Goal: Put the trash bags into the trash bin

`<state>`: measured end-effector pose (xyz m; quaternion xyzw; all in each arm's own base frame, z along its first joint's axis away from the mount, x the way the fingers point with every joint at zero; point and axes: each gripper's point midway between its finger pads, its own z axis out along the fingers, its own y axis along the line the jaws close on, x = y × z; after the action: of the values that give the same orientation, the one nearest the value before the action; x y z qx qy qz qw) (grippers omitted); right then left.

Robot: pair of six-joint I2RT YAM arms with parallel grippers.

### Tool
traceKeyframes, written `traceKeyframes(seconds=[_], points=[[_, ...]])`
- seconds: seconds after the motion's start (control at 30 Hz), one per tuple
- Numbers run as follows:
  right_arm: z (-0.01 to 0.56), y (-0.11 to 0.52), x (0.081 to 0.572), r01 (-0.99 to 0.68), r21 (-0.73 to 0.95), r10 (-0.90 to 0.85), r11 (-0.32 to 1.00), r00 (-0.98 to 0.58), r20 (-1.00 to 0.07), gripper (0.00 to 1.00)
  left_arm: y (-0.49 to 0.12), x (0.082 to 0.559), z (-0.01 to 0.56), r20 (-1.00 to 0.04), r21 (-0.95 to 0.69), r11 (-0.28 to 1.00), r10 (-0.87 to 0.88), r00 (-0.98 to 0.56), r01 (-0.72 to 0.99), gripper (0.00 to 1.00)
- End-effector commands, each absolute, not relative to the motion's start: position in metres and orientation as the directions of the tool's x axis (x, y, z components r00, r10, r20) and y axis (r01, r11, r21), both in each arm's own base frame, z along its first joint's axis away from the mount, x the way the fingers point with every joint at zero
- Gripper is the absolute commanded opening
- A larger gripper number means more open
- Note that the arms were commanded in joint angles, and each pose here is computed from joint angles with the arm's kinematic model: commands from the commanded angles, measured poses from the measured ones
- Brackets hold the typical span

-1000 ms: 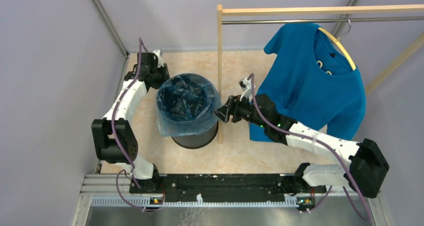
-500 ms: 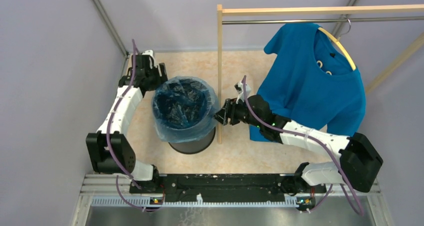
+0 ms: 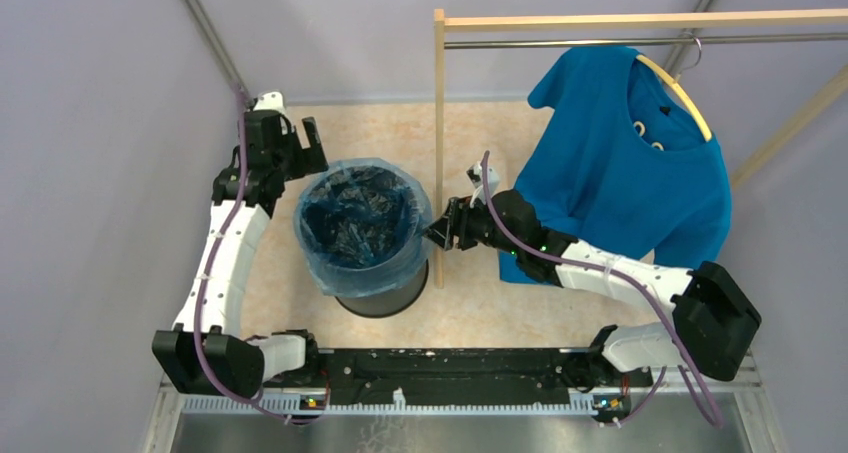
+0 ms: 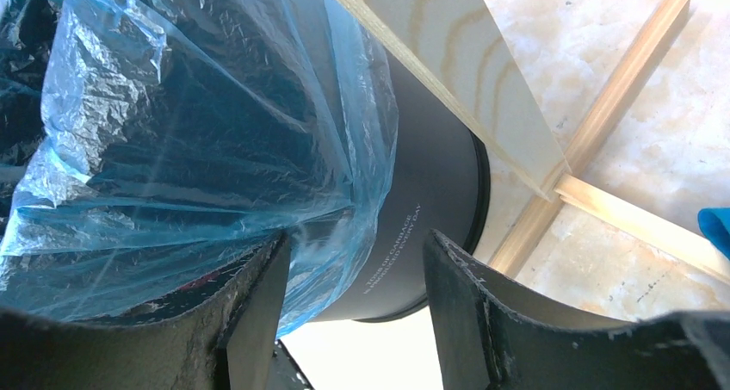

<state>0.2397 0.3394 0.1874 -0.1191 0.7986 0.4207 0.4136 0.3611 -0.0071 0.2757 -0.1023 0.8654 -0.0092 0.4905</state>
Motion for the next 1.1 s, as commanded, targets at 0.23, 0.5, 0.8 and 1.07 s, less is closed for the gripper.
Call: traceKeyframes(seconds=[0.23, 0.5, 0.8, 1.07], points=[[0.220, 0.347, 0.244, -0.581, 0.578, 0.205, 0.573, -0.581, -0.788, 0.58, -0.006, 0.326, 0.284, -0.854, -0.139, 0.974, -0.209, -0.477, -0.178, 0.97], [0.218, 0.348, 0.244, -0.586, 0.576, 0.198, 0.569, -0.583, -0.788, 0.58, -0.029, 0.302, 0.364, -0.928, -0.209, 0.978, -0.200, -0.314, -0.005, 0.93], [0.213, 0.352, 0.245, -0.586, 0.580, 0.190, 0.566, -0.593, -0.783, 0.58, -0.126, 0.232, 0.352, -0.915, -0.255, 0.835, -0.044, -0.402, 0.488, 0.73], [0.207, 0.364, 0.245, -0.586, 0.605, 0.175, 0.540, -0.624, -0.761, 0.58, -0.142, 0.216, 0.272, -0.815, -0.309, 0.833, 0.017, -0.579, 0.459, 0.47]])
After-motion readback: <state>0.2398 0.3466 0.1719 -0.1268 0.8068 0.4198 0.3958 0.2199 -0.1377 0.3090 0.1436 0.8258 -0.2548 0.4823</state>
